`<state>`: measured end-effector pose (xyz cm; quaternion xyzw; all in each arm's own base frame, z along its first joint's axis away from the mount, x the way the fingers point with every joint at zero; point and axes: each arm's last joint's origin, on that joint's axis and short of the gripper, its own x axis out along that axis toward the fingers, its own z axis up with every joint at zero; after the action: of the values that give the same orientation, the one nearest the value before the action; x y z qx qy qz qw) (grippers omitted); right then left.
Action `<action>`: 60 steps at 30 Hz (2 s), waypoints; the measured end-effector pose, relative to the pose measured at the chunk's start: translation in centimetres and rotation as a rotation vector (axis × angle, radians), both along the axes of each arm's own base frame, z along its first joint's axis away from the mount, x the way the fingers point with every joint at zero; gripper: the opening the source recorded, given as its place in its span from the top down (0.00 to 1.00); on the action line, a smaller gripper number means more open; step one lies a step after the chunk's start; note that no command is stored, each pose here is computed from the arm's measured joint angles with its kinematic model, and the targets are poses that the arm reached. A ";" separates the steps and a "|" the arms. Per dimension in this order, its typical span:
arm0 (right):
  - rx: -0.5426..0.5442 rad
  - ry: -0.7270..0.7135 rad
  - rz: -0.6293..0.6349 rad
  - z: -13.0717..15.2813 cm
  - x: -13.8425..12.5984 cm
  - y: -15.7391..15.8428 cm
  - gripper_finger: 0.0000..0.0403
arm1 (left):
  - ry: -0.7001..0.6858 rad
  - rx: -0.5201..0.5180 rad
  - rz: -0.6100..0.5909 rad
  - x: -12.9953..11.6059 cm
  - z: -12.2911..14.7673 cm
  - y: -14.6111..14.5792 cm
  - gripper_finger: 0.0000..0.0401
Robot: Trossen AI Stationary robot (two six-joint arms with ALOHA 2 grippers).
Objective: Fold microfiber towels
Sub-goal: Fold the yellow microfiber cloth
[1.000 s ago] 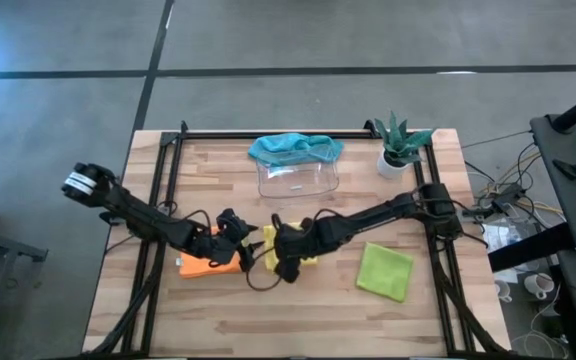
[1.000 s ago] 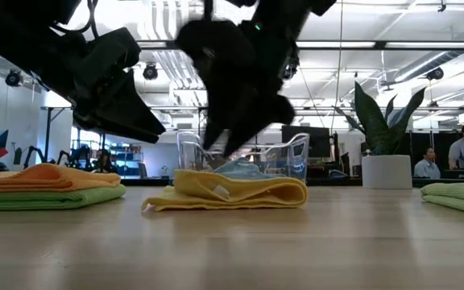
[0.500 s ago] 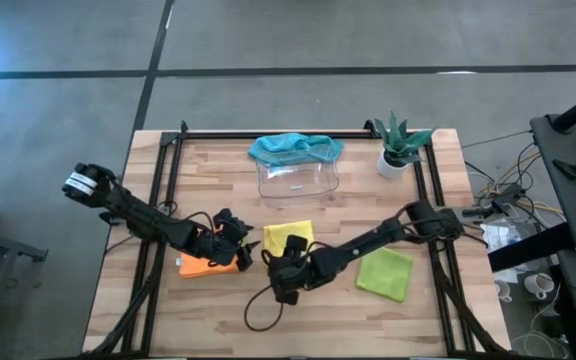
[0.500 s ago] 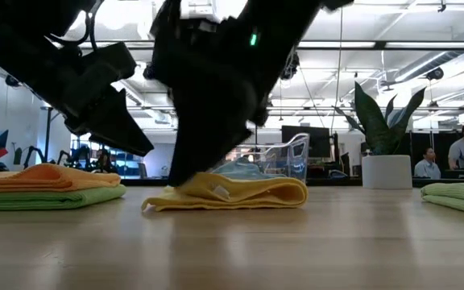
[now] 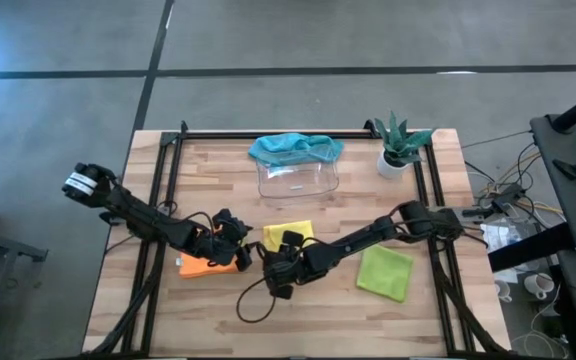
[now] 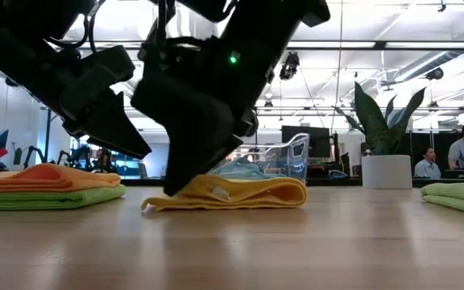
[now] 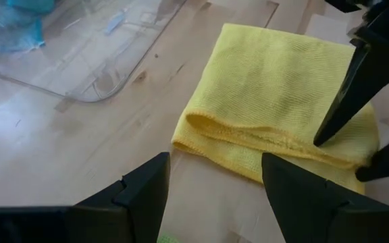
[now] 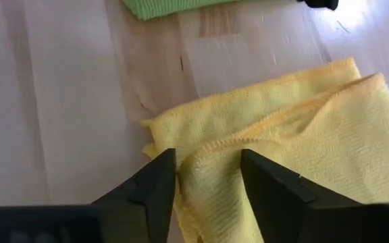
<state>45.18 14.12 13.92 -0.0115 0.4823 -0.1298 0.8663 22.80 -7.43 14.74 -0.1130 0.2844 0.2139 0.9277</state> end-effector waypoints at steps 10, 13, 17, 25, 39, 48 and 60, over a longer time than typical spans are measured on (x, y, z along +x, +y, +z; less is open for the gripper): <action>-0.006 0.016 -0.008 -0.1 0.0 -0.4 0.78 | 0.002 -0.006 -0.006 0.0 0.0 0.0 0.45; -0.008 0.018 -0.013 0.0 0.0 -0.6 0.87 | 0.002 -0.006 -0.006 0.0 0.0 0.0 0.45; -0.051 0.006 -0.028 1.9 0.2 -0.7 0.96 | 0.002 -0.007 -0.007 0.0 0.0 0.0 0.45; -0.044 -0.048 -0.025 4.6 1.3 -0.5 0.97 | 0.004 -0.010 -0.011 0.0 0.0 0.0 0.45; -0.126 -0.111 -0.093 4.8 1.6 -1.0 0.97 | 0.046 -0.027 -0.040 -0.3 -0.4 0.0 0.45; -0.164 -0.247 -0.158 7.0 2.4 -1.5 0.97 | 0.078 -0.115 -0.103 -0.8 0.1 -0.2 0.45; -0.063 -0.152 -0.109 0.6 3.9 -1.5 0.97 | 0.166 -0.180 -0.098 -2.0 -0.1 -0.3 0.45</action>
<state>49.06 12.66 14.55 -0.0027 0.4105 -0.1924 0.8913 20.83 -7.77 14.61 -0.1636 0.3835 0.1506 0.8964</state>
